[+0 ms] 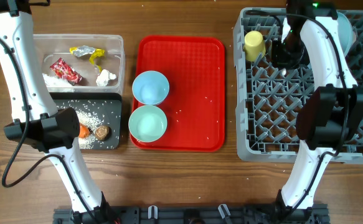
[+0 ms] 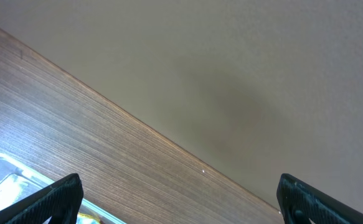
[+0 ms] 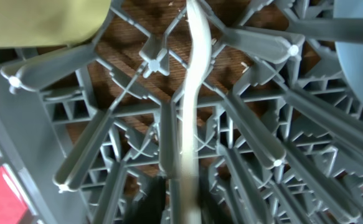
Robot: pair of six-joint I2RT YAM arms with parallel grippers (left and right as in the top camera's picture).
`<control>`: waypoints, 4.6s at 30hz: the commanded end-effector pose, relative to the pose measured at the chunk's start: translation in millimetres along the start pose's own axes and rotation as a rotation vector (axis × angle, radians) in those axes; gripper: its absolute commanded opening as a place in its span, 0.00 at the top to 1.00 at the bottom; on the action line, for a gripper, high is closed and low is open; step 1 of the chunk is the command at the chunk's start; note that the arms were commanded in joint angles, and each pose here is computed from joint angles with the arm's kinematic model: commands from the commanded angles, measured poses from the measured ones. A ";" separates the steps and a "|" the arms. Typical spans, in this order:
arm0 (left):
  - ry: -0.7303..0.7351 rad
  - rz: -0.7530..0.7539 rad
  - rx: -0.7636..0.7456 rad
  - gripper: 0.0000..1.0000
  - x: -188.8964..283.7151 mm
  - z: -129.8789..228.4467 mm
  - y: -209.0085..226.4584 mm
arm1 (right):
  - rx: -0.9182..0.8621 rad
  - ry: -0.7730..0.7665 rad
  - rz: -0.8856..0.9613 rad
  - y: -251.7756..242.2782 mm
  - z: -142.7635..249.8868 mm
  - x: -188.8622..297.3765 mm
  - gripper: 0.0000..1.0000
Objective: Sort waste into correct bins and load items into the dishwasher rack
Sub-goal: 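Carry the spoon into the rack and open the right gripper, then move the right gripper to the light blue bowl on the tray, then grasp the light blue bowl rim with the right gripper and lift, then carry the light blue bowl over the rack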
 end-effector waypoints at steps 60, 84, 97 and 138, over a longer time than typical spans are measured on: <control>0.008 -0.005 0.011 0.00 -3.9 0.8 4.5 | 0.509 -0.430 -0.452 288.0 113.6 6.9 0.46; 0.008 -0.005 0.010 0.00 -3.9 0.8 4.5 | 0.463 -0.169 -0.494 301.9 140.1 -49.1 0.72; 0.008 -0.005 0.010 0.00 -3.9 0.8 4.5 | 0.416 -0.151 -0.487 300.2 141.0 -51.7 0.95; 0.008 -0.005 0.010 0.00 -3.9 0.8 4.5 | -0.912 -0.492 0.817 -190.8 119.6 80.0 0.96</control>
Point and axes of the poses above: each gripper's point midway between its finger pads, its own x axis back along the fingers, its own y axis along the line the jaws close on, z = x × y, the point moved 8 cm from there along x, back along the fingers, and after that the axes turned 10 degrees about -x, right-handed, at the moved point
